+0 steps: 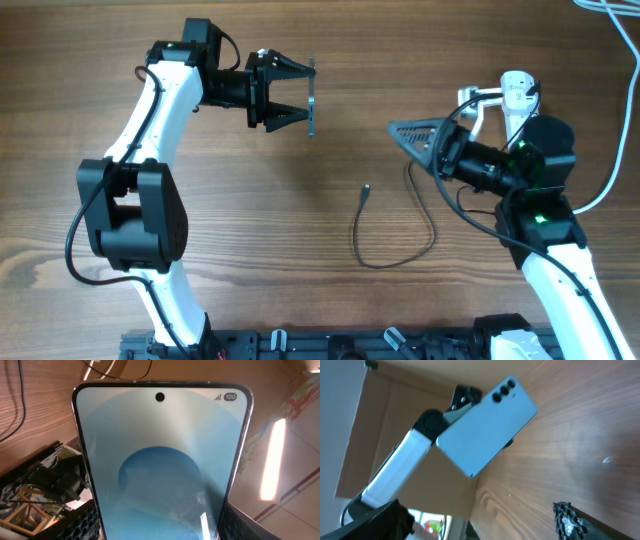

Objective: Plug charger to phone and switch on socket
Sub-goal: 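Swing the right gripper up and over toward the cable tip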

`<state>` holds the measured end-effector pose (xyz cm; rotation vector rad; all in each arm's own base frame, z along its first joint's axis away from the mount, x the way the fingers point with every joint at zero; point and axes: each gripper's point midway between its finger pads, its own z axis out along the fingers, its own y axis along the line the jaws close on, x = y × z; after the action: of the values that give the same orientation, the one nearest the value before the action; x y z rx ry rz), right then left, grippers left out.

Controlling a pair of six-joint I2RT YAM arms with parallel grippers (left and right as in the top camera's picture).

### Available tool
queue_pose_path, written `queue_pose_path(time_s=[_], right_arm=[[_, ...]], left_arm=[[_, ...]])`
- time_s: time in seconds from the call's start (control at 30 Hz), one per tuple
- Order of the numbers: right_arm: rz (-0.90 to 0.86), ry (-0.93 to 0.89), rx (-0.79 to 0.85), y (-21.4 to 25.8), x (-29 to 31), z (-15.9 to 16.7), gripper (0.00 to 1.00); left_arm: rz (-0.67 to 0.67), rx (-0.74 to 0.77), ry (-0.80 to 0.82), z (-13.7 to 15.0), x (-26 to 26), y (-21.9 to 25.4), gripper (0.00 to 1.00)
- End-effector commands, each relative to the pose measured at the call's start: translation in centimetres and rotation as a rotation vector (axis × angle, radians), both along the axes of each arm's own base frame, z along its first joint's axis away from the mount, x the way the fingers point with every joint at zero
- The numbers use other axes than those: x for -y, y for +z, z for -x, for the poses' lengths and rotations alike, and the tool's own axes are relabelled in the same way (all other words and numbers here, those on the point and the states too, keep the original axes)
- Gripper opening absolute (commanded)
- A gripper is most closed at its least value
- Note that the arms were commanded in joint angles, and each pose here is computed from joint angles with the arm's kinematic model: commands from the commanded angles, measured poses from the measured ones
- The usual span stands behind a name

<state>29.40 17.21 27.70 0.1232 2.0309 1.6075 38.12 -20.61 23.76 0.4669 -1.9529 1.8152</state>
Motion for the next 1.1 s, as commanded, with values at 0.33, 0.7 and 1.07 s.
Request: queue_pose_path(time_s=[0.33, 0.7, 1.07], right_arm=[[0.347, -0.097, -0.061, 0.6, -0.3, -2.6, 0.98], [0.815, -0.218, -0.130, -4.0, 1.2, -1.4, 0.98], [0.939, -0.367, -0.203, -5.4, 4.4, -1.8, 1.00]], left_arm=[[0.058, 0.034, 0.002, 0.5, -0.4, 2.4, 0.66], [0.058, 0.033, 0.002, 0.5, -0.4, 2.4, 0.66], [0.058, 0.033, 0.002, 0.5, -0.4, 2.4, 0.66]])
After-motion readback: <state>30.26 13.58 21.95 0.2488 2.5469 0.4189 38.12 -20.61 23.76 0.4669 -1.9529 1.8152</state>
